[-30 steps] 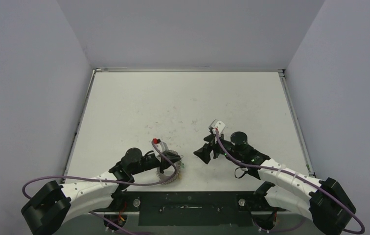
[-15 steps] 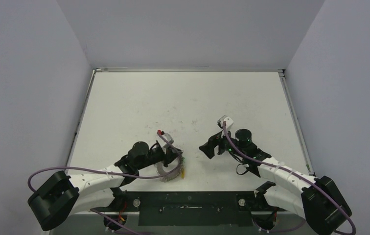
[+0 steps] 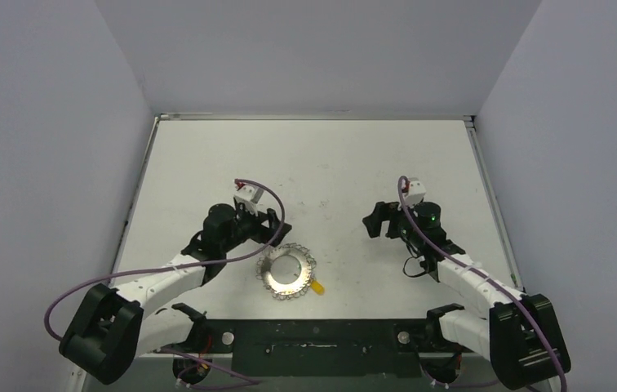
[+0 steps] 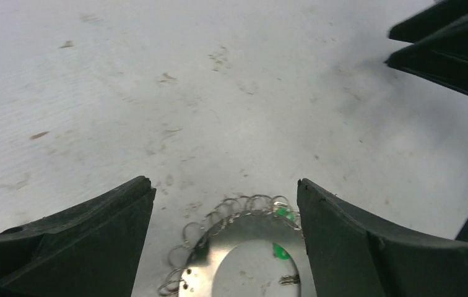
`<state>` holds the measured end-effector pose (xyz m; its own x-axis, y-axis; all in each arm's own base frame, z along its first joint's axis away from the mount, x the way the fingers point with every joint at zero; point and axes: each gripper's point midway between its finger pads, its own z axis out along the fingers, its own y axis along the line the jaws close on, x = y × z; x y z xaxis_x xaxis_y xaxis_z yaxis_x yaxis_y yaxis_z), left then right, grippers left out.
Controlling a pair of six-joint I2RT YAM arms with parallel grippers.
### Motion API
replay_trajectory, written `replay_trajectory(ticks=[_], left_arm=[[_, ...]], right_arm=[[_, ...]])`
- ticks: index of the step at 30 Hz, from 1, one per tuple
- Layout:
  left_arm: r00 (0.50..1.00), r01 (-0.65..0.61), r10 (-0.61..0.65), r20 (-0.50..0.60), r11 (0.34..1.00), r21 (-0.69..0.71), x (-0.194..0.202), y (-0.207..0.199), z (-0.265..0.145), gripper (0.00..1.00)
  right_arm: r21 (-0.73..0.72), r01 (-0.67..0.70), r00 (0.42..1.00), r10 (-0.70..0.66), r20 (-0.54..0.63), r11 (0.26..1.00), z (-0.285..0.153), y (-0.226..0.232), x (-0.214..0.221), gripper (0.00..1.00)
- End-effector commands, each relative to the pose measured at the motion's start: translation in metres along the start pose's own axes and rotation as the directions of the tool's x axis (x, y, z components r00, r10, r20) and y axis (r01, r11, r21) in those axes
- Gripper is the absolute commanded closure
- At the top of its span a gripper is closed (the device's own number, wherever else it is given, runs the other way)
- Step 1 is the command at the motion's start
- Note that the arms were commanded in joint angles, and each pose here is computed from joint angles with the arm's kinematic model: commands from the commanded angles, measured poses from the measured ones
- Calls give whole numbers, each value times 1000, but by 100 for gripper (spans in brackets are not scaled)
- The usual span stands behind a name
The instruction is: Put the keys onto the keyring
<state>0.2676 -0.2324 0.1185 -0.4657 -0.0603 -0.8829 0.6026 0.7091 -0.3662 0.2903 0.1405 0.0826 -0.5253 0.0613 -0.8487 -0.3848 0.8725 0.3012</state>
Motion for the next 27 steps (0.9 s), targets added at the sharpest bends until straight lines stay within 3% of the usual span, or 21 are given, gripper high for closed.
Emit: replay_trajectory(ticks=[1, 2, 6, 10, 12, 16, 20, 23, 27], left_arm=[[991, 98, -67, 115, 954, -284, -44, 61, -28, 11], [987, 123, -80, 137, 933, -337, -49, 73, -36, 4], [977, 167, -50, 207, 781, -602, -60, 132, -86, 3], [991, 26, 95, 95, 554, -832, -50, 178, -133, 3], [988, -11, 141, 65, 486, -874, -44, 192, -140, 3], [980, -1, 175, 95, 483, -875, -27, 209, -128, 3], [976, 29, 179, 126, 462, -887, -23, 232, -123, 3], [966, 41, 195, 168, 526, -849, -31, 250, -114, 3], [967, 8, 205, 148, 561, -828, -27, 272, -102, 4]], right_arm=[[221, -40, 992, 12, 127, 974, -10, -45, -46, 0], [248, -22, 992, -9, 124, 968, -13, -49, -49, 0], [440, 66, 985, -128, 112, 896, -35, -82, -59, 0], [622, 97, 971, -212, 113, 777, -54, -118, -52, 0], [661, 103, 966, -233, 113, 744, -54, -130, -42, 0], [708, 101, 947, -285, 146, 699, -48, -144, -42, 0], [698, 128, 926, -337, 171, 705, -35, -150, -51, 0], [672, 84, 925, -309, 223, 736, -25, -157, -57, 0], [646, 49, 931, -269, 246, 761, -7, -169, -45, 0]])
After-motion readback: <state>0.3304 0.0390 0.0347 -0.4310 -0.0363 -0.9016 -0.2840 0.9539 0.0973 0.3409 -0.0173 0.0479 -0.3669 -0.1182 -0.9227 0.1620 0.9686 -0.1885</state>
